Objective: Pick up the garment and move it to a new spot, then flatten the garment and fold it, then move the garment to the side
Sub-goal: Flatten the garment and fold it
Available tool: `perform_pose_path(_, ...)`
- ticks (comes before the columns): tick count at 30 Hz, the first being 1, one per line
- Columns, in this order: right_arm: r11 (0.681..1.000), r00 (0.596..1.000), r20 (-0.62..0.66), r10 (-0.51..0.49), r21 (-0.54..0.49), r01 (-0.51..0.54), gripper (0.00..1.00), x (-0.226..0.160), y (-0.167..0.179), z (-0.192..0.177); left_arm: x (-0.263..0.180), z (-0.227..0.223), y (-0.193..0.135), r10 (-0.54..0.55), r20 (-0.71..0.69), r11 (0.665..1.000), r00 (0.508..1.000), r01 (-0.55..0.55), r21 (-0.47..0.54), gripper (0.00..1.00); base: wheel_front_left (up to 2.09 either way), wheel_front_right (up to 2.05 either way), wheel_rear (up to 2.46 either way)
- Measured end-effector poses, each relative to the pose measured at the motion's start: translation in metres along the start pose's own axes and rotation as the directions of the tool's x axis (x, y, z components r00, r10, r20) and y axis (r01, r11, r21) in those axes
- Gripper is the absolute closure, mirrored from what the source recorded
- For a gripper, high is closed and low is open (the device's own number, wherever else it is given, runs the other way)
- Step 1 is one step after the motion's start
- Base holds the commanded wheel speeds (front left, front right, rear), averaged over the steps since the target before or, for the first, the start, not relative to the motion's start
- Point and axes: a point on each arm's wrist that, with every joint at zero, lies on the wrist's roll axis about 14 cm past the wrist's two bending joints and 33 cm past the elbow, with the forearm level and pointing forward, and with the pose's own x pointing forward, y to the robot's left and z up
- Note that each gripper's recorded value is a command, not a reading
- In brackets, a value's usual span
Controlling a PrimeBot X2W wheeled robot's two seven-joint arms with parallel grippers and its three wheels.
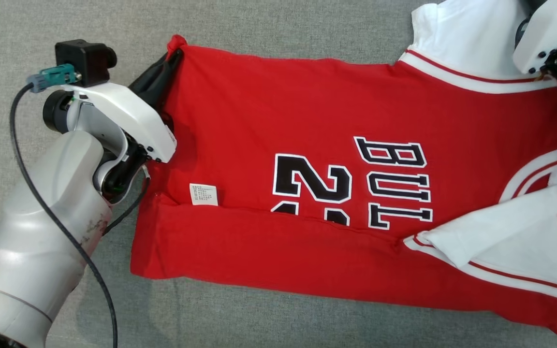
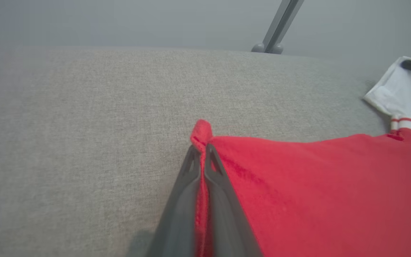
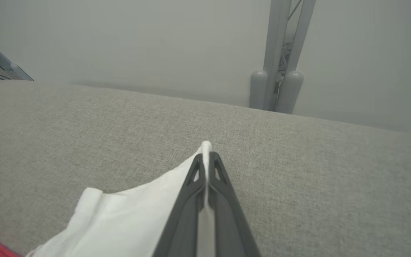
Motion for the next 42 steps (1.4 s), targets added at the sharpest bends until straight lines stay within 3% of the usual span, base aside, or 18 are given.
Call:
perform_pose_path(8, 0.998, 0.982, 0.187, 0.021, 0.054, -0.031, 1.0, -0.017, -0.001, 0.054, -0.007, 0.031, 0.004, -0.003, 0.101, 1.0, 0.995, 0.006, -0.027, 1.0, 0.0, 0.0, 0.0)
perform_pose_path(16, 0.988, 0.965, 0.242, 0.102, 0.091, -0.127, 1.0, -0.044, 0.014, 0.051, -0.019, 0.025, -0.004, -0.045, 0.119, 0.995, 0.992, 0.055, -0.084, 1.0, 0.0, 0.0, 0.0)
perform_pose_path(23, 0.974, 0.952, 0.266, 0.153, 0.123, -0.191, 1.0, -0.095, 0.018, 0.025, -0.042, 0.01, -0.003, -0.059, 0.134, 0.993, 0.989, 0.072, -0.095, 1.0, 0.0, 0.0, 0.0)
perform_pose_path(31, 0.951, 0.953, 0.279, 0.119, 0.244, -0.19, 1.0, -0.158, 0.02, -0.013, -0.068, 0.005, -0.006, -0.029, 0.145, 0.997, 0.989, 0.04, -0.073, 1.0, 0.0, 0.0, 0.0)
perform_pose_path(42, 0.875, 0.983, 0.183, 0.012, 0.473, -0.099, 1.0, -0.205, 0.045, -0.083, -0.088, -0.027, 0.001, 0.041, 0.081, 0.994, 0.996, -0.032, -0.108, 1.0, 0.0, 0.0, 0.0)
